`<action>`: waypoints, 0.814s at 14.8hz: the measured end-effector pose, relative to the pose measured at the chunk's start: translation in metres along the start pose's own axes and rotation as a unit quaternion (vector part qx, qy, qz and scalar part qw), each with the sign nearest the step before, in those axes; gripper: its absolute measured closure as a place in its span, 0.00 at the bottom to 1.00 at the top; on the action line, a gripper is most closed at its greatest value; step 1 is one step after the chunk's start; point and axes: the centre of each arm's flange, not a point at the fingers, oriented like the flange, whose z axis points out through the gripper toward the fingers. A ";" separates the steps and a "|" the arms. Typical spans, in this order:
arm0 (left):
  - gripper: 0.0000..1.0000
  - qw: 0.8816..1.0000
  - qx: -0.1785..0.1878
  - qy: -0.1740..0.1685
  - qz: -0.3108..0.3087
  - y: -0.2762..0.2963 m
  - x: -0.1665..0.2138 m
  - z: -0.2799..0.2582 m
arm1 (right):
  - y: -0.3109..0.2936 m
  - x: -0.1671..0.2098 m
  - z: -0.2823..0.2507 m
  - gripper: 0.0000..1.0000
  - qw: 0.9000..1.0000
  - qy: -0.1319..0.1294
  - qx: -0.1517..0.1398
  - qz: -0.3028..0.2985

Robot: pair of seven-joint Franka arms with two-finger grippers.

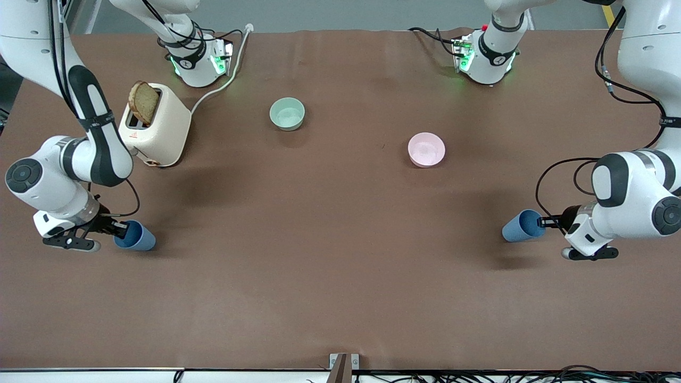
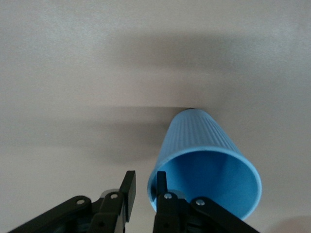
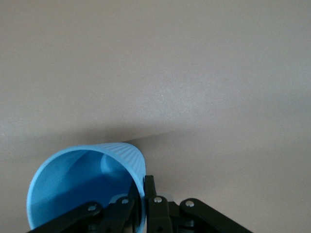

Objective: Stack blue cups with both arms
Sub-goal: 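Close the right gripper on its cup while the left gripper grips the other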

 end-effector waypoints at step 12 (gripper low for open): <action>0.95 0.999 -0.004 0.019 0.027 0.032 0.004 -0.041 | -0.006 0.012 -0.087 0.95 1.000 -0.015 0.009 -0.004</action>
